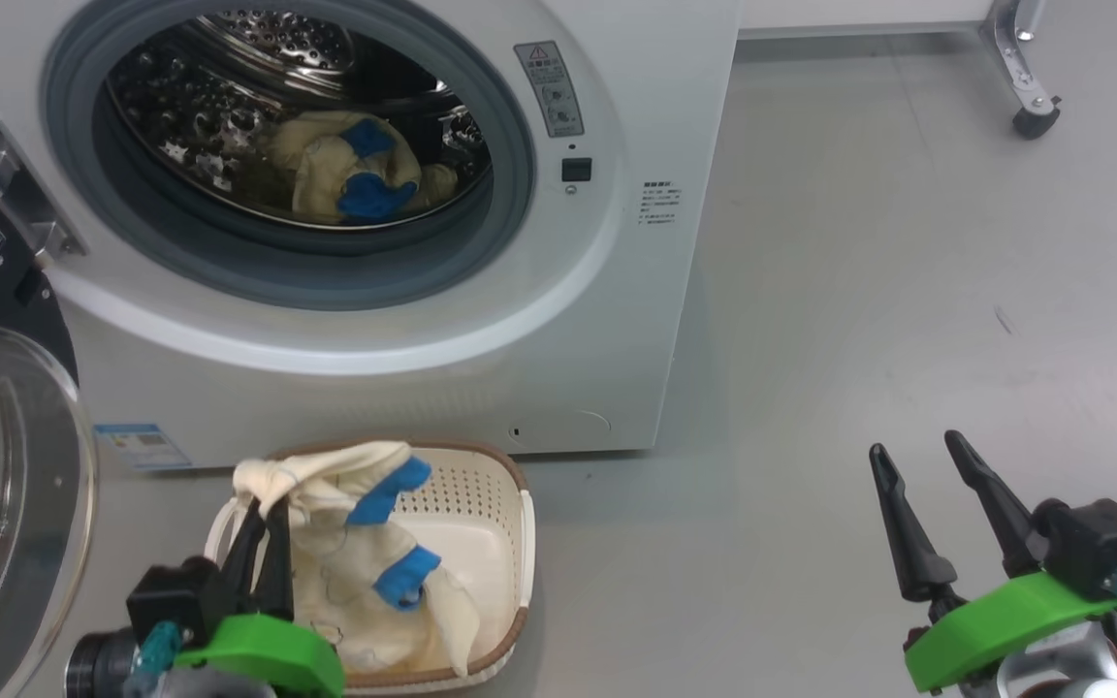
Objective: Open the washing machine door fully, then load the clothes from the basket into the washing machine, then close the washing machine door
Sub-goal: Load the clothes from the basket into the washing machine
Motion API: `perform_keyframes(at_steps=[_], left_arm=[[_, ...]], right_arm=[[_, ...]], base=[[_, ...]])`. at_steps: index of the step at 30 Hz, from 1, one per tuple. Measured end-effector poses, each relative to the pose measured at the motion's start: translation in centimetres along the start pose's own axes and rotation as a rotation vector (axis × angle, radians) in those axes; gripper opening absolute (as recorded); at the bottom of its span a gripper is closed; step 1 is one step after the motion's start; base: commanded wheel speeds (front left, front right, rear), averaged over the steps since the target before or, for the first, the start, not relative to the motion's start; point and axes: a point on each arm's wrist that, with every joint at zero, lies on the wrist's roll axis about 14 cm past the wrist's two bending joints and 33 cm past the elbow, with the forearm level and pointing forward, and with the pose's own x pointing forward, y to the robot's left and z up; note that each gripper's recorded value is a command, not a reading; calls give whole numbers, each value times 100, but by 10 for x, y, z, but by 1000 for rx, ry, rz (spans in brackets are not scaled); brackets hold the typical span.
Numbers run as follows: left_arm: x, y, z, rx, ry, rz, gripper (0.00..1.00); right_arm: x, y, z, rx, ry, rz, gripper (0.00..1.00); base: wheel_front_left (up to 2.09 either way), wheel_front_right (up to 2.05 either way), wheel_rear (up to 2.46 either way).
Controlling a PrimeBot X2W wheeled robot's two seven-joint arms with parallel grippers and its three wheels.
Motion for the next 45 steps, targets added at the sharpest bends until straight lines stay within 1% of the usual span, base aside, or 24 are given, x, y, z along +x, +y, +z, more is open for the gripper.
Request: perform_keyframes(at_steps=[6,7,12,19,20,26,32,38,43,45], left_arm=[[33,-2,-13,-19,78,-27,0],[47,-3,-19,-23,115,-40,0],[94,-7,-29,-33,218,-86,0],[162,-1,-43,-80,359,-98,0],[162,-1,-43,-80,359,-98,0],[215,-7,-43,-64,428,-128,0],[261,-10,-42,-52,483,-153,0],[303,-10,-32,-62,473,-161,0],[336,1,-32,-57,437,-138,0],[348,3,-33,-62,400,-131,0]], right_arm=[[8,6,-11,22,35,17,100],[14,7,-12,26,35,23,100],[30,4,-14,39,28,21,100],[44,-12,-31,62,48,-24,100],[44,-12,-31,62,48,-24,100],[50,-28,-50,68,77,-70,100],[62,-36,-64,59,101,-82,100],[75,-37,-81,48,133,-66,100],[86,-40,-95,53,154,-65,100],[87,-44,-103,53,175,-75,100]], base=[[0,0,0],[0,0,0],[0,0,0],[0,0,0],[0,0,0],[0,0,0],[0,0,0],[0,0,0],[0,0,0],[0,0,0]])
